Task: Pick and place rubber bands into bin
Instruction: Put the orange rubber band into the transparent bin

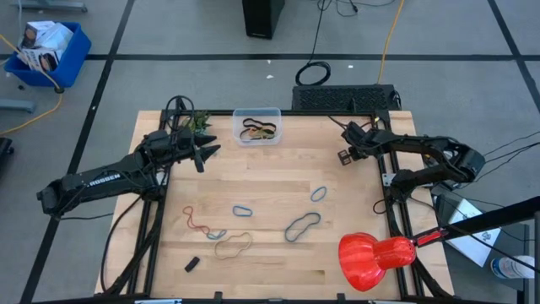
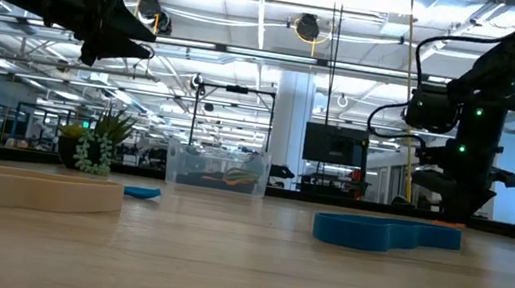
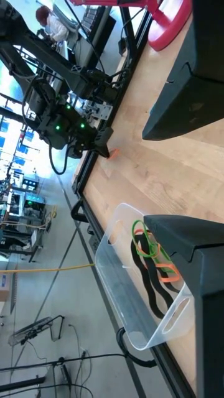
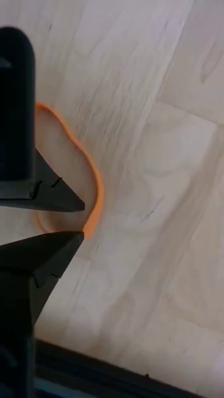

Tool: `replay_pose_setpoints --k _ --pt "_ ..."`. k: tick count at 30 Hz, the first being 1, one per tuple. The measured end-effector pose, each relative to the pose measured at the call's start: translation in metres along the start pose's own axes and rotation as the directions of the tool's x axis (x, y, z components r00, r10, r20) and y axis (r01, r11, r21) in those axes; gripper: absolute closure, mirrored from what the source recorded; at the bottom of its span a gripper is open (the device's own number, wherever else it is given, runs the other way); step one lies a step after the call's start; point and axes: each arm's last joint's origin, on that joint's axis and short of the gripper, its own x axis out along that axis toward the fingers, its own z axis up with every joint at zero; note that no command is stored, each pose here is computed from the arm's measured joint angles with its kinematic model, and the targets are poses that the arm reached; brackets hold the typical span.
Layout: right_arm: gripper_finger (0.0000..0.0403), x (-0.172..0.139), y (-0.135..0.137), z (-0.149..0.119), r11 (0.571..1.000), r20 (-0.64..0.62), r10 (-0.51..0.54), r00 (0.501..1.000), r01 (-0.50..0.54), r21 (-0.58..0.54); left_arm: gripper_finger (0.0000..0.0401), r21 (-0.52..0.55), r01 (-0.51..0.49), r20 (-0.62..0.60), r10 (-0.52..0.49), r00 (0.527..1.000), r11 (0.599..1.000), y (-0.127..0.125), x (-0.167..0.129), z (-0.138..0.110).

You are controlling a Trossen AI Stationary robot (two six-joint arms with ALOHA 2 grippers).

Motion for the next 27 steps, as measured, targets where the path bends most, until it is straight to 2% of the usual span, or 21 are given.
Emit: replay_pose_setpoints --k 8,19,27 --pt "0.0344 0.0009 0.0004 0.0001 1.000 0.008 0.005 1.000 -0.005 0.011 0.0187 0.000 0.000 0.000 0.000 1.000 1.000 0.0000 0.0000 0.0000" --pt "0.0344 0.0013 0.0003 -0.0002 0.995 0.005 0.003 1.000 -0.003 -0.096 0.0187 0.001 -0.001 0.000 0.001 1.000 1.000 0.0000 0.0000 0.0001" --pt "0.0344 0.0016 -0.0002 -0.0024 0.998 -0.018 0.004 1.000 -0.006 -0.057 0.0187 0.009 -0.001 0.000 0.001 1.000 1.000 0.0000 0.0000 0.0000"
